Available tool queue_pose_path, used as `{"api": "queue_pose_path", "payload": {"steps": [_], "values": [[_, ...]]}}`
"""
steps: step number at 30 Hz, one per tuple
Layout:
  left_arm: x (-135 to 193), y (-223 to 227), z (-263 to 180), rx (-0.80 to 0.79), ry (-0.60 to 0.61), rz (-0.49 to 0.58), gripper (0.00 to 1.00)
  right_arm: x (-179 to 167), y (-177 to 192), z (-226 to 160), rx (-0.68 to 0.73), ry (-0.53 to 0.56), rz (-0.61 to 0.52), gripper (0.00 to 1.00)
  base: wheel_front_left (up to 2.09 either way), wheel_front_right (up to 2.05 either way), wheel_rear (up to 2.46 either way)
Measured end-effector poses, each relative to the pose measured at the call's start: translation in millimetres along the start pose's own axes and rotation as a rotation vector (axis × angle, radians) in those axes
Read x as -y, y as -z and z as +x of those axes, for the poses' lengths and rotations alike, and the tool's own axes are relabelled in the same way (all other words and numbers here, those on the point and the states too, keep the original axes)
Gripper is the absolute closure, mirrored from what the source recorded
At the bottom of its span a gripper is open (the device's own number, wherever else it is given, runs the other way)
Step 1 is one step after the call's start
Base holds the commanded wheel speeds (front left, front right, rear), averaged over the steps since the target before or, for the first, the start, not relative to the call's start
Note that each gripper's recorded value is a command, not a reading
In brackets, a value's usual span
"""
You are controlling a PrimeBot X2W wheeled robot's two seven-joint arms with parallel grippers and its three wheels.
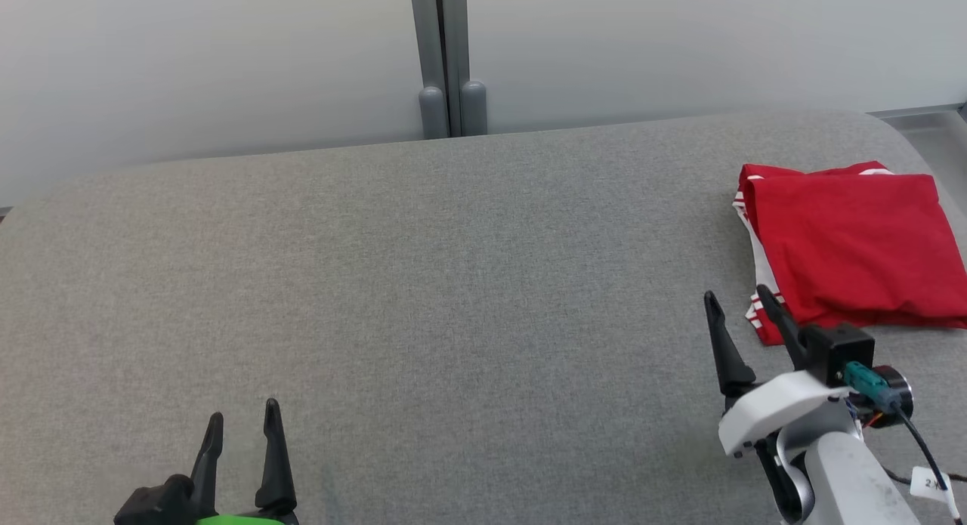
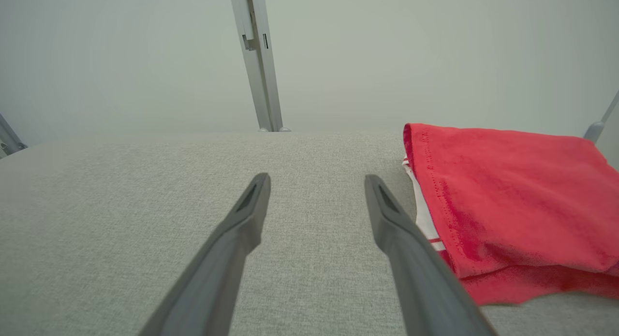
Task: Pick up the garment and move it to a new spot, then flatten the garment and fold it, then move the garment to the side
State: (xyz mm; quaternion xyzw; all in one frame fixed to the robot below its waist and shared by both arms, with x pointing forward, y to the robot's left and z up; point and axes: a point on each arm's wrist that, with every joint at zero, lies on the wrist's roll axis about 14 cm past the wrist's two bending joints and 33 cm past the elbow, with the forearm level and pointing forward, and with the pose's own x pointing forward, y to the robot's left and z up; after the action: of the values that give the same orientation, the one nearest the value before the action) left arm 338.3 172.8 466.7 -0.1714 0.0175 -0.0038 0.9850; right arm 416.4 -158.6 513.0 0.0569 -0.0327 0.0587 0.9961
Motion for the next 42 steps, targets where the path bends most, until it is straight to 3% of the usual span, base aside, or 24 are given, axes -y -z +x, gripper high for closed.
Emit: {"api": "queue_pose_path", "payload": {"steps": [13,34,35,42], "values": [[2.0,4.6,-12.3,-0.011,-0.013,-0.02,0.0,9.1,21.5,-39.7,-0.043,0.048,0.067,0.0,0.0,0.0,0.0],[5.3,9.9,-13.5,-0.028,-0.001,-0.013,0.0,0.0,16.4,-43.0,-0.025,0.023,0.082,0.0,0.0,0.0,0.0],[5.2,10.8,-13.8,-0.031,-0.002,-0.01,1.0,-0.8,16.8,-43.1,-0.026,0.022,0.083,1.0,0.0,0.0,0.0],[-0.6,25.6,-18.1,-0.082,-0.029,-0.044,1.0,1.6,40.1,-54.5,-0.104,0.049,0.13,1.0,0.0,0.0,0.0]]}}
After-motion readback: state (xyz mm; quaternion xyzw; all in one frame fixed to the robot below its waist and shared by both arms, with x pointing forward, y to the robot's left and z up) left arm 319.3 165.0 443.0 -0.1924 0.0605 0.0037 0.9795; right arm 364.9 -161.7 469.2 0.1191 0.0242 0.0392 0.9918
